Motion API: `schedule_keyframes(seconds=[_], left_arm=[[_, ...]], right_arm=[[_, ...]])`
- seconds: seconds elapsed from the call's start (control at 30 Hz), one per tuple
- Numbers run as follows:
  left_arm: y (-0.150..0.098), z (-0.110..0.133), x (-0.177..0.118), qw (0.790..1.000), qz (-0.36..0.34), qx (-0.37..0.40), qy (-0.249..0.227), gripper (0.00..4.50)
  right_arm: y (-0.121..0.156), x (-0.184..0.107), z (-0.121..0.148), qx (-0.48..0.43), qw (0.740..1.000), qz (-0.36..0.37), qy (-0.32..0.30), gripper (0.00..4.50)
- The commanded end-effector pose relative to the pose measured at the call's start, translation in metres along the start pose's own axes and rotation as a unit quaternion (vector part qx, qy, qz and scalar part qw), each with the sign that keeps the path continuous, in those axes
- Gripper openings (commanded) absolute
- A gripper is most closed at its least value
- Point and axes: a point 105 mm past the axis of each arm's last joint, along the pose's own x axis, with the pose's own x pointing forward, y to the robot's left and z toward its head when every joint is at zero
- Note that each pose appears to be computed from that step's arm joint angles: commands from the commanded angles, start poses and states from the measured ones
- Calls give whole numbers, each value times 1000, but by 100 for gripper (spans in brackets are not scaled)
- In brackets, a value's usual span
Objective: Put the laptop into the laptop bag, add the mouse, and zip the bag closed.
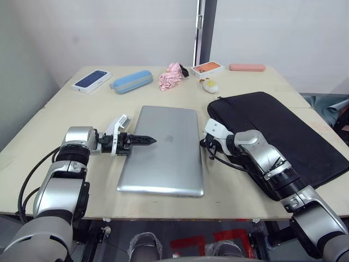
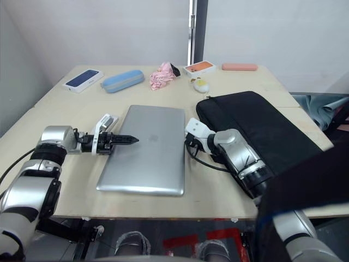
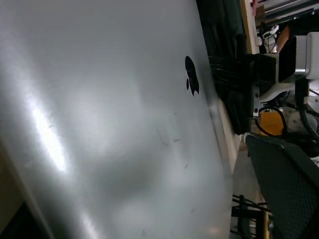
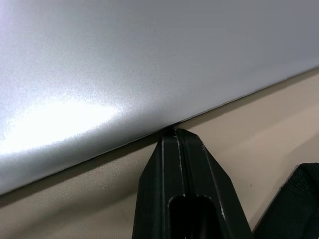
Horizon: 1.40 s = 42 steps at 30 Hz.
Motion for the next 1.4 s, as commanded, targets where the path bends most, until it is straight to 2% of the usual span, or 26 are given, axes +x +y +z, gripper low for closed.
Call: schedule_keyframes(seconds=[0.03,0.2,0.33,0.43,0.6,0.83,0.97,1.07,1.1,1.17,1.23,1.3,1.4], left_arm=[[-24,8,12,998,-52,29,-9,366],[-33,21,5,997,-55,35,-43,190],[-39,26,-1,996,-57,45,-47,60],[-44,30,-3,995,-62,51,-51,43],[-57,31,-7,994,-75,66,-42,40],[-76,33,-20,992,-85,87,-42,31],[-94,29,-29,987,-115,104,-47,31],[-105,29,-38,983,-134,110,-67,31],[-107,30,-41,982,-137,109,-73,31],[-111,30,-44,981,-139,110,-81,31],[-115,27,-56,979,-143,110,-93,31],[-109,27,-68,980,-129,102,-112,31],[-101,23,-84,983,-104,88,-124,31]], right_arm=[[12,7,6,-11,999,30,-10,0],[11,7,6,-12,1000,28,-9,0],[9,6,5,-12,1000,25,-8,0],[6,5,5,-12,1000,21,-9,0],[1,0,7,-11,1000,15,-12,0],[-8,-23,47,30,994,14,-107,0],[-26,-62,65,86,986,-13,-142,0],[-37,-109,77,113,976,-43,-183,0],[-37,-121,78,119,974,-49,-187,40],[-31,-140,76,119,974,-50,-185,84],[-33,-175,63,125,975,-92,-158,147],[-33,-202,56,131,973,-126,-142,215],[-22,-228,55,123,975,-138,-123,320]])
